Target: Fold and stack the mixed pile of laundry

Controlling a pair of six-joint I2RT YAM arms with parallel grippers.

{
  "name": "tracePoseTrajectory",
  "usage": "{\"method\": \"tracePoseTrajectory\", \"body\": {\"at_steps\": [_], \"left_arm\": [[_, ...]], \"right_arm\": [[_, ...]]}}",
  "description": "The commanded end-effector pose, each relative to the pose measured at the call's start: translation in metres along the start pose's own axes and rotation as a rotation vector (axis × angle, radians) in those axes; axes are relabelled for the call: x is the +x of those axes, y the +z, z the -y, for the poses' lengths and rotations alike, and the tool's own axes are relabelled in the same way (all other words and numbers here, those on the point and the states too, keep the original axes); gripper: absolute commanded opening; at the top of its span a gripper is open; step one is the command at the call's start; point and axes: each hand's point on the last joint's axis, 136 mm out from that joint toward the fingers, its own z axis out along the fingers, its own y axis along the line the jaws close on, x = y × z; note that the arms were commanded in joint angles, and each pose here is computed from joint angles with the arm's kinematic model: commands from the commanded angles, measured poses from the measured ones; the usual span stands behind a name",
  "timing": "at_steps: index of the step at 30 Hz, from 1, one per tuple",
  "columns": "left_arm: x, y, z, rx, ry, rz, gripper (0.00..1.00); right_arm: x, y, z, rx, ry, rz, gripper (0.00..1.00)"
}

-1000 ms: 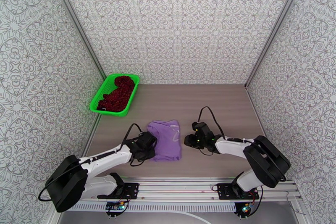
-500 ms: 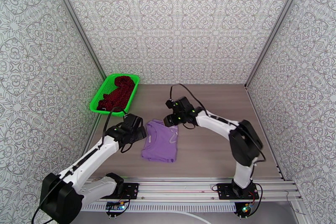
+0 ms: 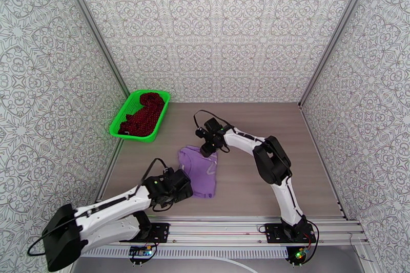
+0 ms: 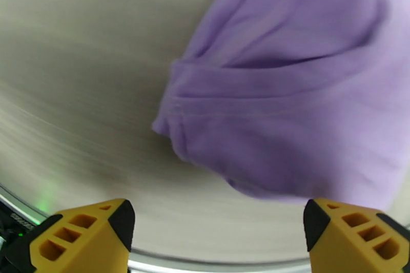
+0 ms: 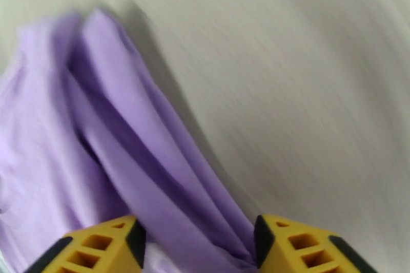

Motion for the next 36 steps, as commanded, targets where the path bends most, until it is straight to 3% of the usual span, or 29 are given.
{"method": "tracePoseTrajectory", "body": {"at_steps": [1, 3, 8, 15, 20, 23, 29, 36], "left_arm": [[-0.007, 0.016, 0.011, 0.047, -0.067, -0.018, 0.92], [-0.015, 0.026, 0.011, 0.045, -0.063, -0.024, 0.92], [-0.059, 0.043, 0.027, 0.100, -0.027, -0.001, 0.86], [-0.134, 0.057, 0.085, 0.143, 0.168, 0.019, 0.80], [-0.167, 0.076, 0.124, 0.143, 0.292, -0.010, 0.76], [-0.183, 0.078, 0.143, 0.168, 0.334, 0.015, 0.75], [-0.208, 0.039, 0.155, 0.167, 0.381, 0.108, 0.75], [-0.225, -0.043, 0.109, -0.026, 0.334, 0.255, 0.71]], "right_arm": [[0.035, 0.001, 0.019, 0.105, 0.101, -0.073, 0.22], [0.048, -0.003, 0.022, 0.137, 0.165, -0.079, 0.13], [0.093, -0.011, 0.026, 0.198, 0.374, -0.116, 0.12], [0.160, -0.032, 0.014, 0.202, 0.730, -0.094, 0.16], [0.181, -0.042, -0.002, 0.095, 0.970, 0.026, 0.19], [0.184, -0.053, -0.004, 0.062, 1.036, 0.091, 0.26], [0.169, -0.096, 0.006, 0.136, 0.952, 0.148, 0.46], [0.149, -0.134, 0.024, 0.182, 0.867, 0.200, 0.67]]}}
